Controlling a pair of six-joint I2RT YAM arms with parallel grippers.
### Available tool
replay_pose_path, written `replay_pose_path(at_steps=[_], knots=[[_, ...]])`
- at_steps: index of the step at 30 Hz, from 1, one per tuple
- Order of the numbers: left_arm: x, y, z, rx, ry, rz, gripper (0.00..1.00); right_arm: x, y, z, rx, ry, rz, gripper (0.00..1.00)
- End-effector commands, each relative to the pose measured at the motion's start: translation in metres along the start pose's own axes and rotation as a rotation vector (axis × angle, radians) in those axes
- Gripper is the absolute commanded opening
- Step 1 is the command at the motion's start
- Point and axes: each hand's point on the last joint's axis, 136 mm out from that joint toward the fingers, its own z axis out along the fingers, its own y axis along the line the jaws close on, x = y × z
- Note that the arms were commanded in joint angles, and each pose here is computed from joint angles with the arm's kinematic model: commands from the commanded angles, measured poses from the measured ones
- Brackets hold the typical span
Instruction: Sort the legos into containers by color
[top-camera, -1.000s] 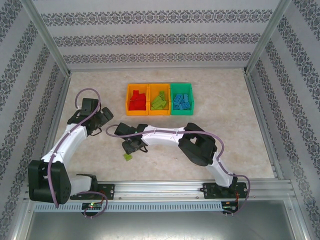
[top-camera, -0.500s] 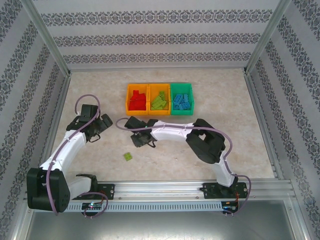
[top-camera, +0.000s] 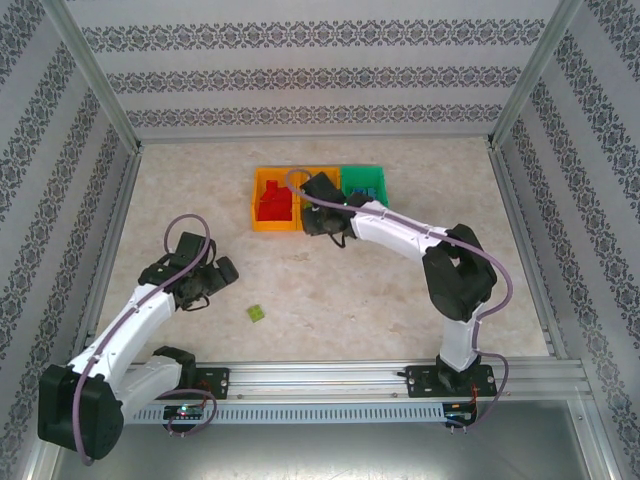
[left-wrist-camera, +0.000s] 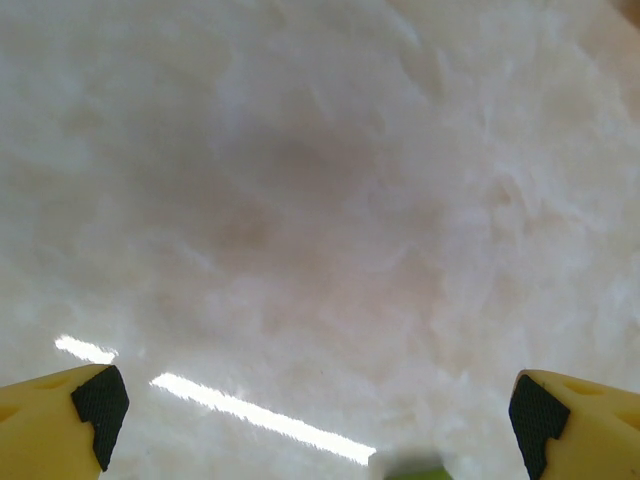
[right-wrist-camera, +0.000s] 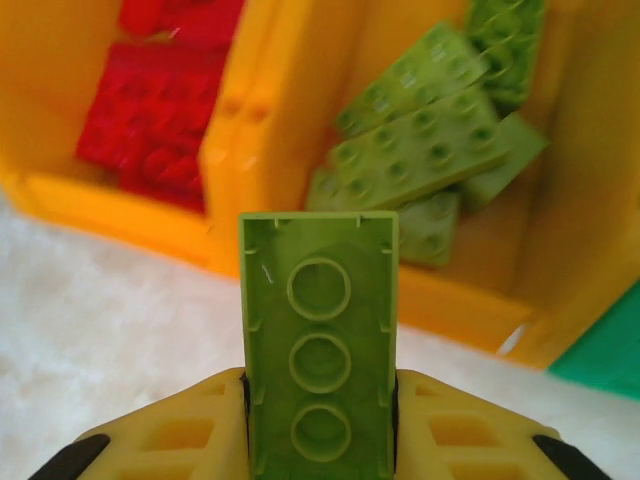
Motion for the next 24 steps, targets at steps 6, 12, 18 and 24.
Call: replay_pose_path(at_steps=[6,12,18,24], knots=[[0.056,-0.003,0.007,-0.082,0.135,0.022,1.0,-0.046,-0.032,0.033,-0.037,0.007,0.11,0.28],[0.078,-0.017,0.011,-0.075,0.183,0.033,1.0,-0.059,-0.04,0.051,-0.04,0.026,0.131,0.37],[0.1,-0.023,0.013,-0.125,0.245,0.088,1.0,-0.067,-0.041,0.057,-0.054,0.024,0.151,0.6],[0.115,-0.036,0.027,-0.126,0.298,0.101,0.99,-0.065,-0.033,0.049,-0.092,0.017,0.147,0.63]])
